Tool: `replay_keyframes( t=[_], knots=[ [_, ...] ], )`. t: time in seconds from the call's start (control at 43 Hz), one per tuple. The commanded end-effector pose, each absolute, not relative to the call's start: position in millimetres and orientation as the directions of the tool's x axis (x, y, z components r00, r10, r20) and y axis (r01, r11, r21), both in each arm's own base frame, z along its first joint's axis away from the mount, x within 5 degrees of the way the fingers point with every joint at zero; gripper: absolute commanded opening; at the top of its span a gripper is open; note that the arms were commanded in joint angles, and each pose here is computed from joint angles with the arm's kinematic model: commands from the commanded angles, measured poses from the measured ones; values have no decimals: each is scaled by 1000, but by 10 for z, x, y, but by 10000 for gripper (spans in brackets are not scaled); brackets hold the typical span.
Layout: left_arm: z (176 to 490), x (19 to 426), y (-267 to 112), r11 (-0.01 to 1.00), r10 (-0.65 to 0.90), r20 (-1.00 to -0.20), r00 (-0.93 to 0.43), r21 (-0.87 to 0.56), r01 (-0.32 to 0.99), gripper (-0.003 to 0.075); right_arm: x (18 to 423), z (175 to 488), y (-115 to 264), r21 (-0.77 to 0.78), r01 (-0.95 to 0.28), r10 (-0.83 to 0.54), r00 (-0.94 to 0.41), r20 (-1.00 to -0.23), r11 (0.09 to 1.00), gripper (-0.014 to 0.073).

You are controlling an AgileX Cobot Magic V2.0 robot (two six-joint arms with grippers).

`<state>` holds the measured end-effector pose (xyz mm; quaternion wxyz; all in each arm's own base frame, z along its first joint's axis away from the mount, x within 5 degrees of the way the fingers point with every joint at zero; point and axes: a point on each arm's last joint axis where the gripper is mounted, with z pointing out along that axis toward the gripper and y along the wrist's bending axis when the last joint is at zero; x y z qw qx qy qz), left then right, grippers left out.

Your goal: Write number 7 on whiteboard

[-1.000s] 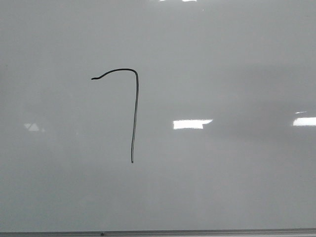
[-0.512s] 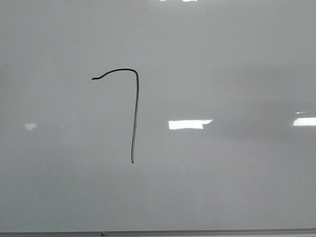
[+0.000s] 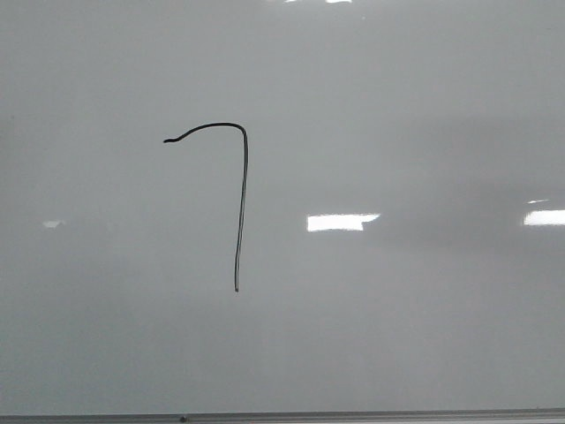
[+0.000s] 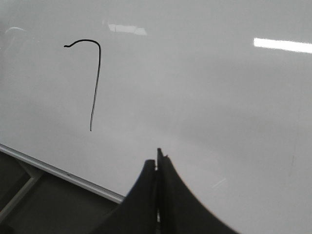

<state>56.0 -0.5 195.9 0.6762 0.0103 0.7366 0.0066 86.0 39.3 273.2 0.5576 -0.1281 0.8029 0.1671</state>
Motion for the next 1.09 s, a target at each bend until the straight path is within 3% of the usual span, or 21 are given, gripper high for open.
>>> replay_keyframes(
  t=[0.0,0.767,1.07],
  knots=[
    [2039,553,-1,1000,13,-1000,18,13,0,-20,890,2870,367,133,-363,30,-275,-961,922,-69],
    [2039,553,-1,1000,13,-1000,18,13,0,-20,908,2876,335,83,-340,2,-231,-973,937,-69],
    [2039,553,-1,1000,13,-1000,18,13,0,-20,743,2477,84,86,-109,84,-21,-996,990,-69]
  ],
)
